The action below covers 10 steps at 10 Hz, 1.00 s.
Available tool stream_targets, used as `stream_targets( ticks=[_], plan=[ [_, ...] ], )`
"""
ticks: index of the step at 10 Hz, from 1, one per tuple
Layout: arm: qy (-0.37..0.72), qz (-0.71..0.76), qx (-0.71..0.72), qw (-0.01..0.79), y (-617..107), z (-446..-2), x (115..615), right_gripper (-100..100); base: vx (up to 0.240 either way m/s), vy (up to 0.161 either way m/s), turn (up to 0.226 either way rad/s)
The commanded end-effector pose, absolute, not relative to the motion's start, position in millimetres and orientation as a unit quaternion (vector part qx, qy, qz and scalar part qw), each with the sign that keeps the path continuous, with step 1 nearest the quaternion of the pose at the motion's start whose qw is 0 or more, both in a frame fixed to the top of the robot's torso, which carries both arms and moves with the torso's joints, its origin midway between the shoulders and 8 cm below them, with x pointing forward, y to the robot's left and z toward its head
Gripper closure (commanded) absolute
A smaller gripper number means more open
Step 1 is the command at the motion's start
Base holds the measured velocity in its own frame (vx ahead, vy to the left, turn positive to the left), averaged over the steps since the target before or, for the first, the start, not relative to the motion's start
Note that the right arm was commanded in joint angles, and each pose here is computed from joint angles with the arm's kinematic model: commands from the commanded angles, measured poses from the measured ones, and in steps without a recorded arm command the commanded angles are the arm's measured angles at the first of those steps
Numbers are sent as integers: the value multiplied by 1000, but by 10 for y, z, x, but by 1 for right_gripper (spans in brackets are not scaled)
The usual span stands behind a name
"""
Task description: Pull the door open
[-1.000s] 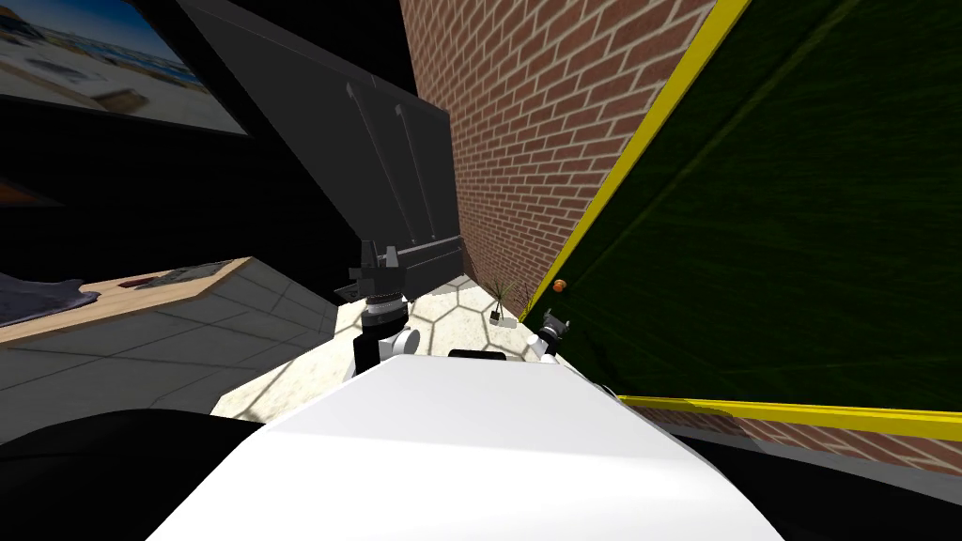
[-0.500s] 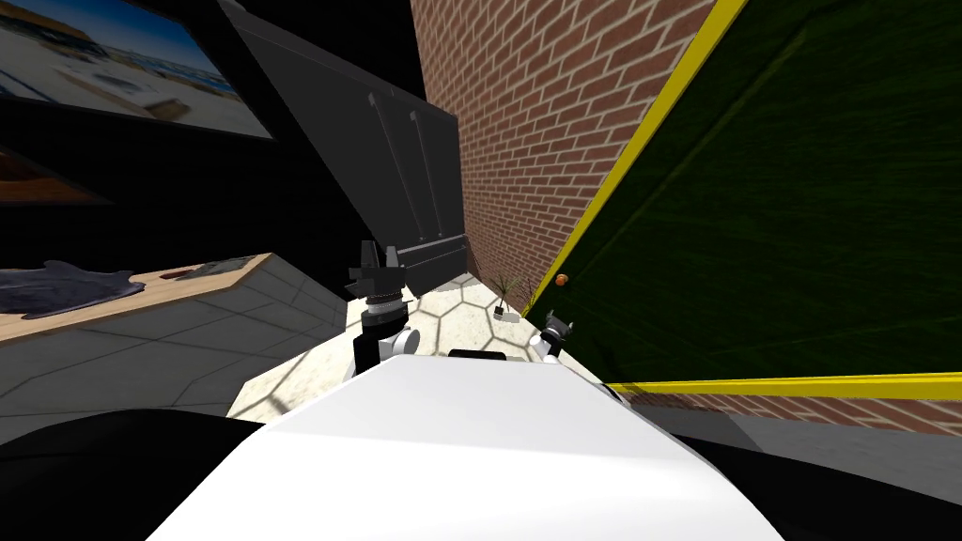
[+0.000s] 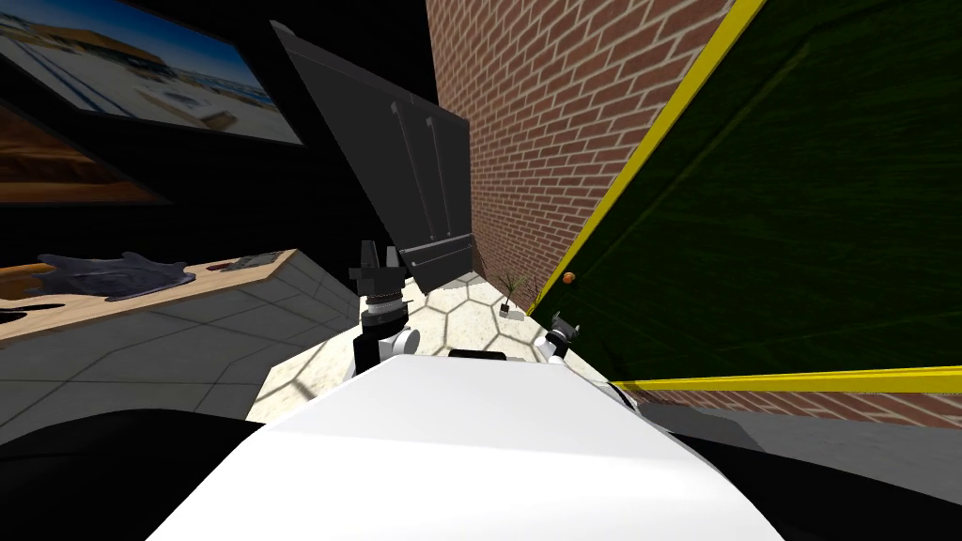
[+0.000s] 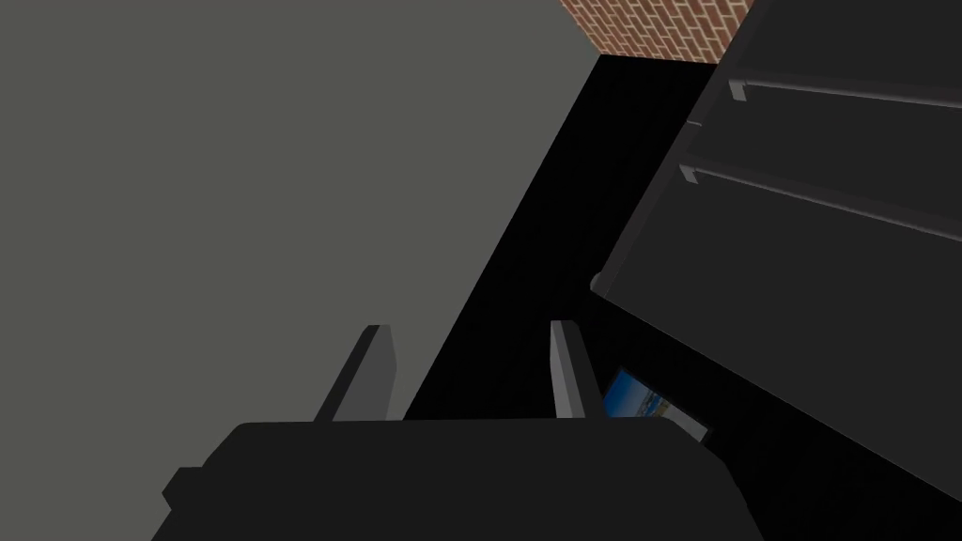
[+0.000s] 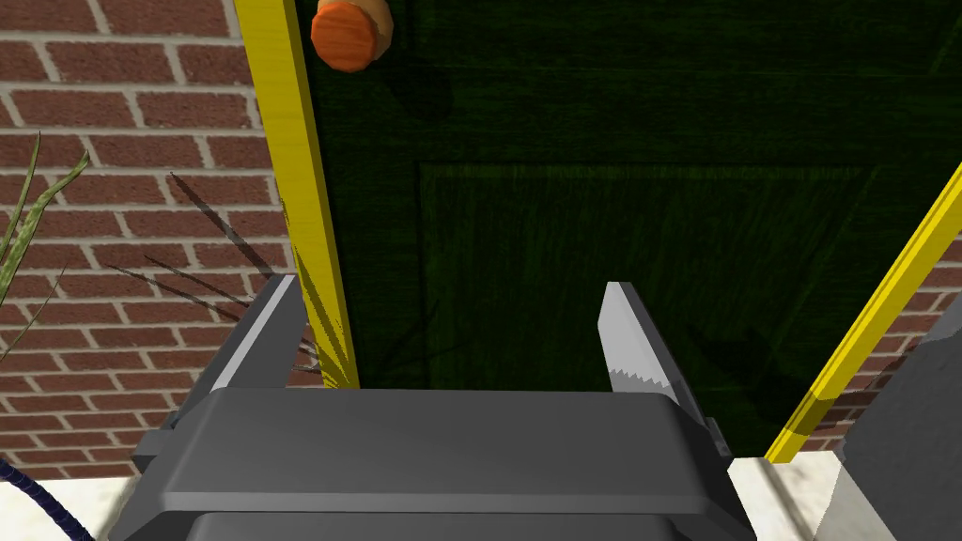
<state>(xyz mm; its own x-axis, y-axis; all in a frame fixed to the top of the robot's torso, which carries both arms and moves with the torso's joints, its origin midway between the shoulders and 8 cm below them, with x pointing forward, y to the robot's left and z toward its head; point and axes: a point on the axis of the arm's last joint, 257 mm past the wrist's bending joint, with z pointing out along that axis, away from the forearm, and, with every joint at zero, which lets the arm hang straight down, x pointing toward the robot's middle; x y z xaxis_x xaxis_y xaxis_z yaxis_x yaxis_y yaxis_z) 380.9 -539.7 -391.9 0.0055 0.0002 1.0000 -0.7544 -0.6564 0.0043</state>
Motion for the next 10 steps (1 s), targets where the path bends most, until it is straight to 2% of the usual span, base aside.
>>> stream_targets(
  ticks=[1,4,10],
  plan=[
    [-299,638,643,300,-5551,-3927,3714,-100,86,64,182],
    [-302,636,642,303,-5619,-3925,3677,-100,164,-77,54],
    [-306,634,640,307,-5706,-3920,3629,-100,163,-139,52]
  ],
)
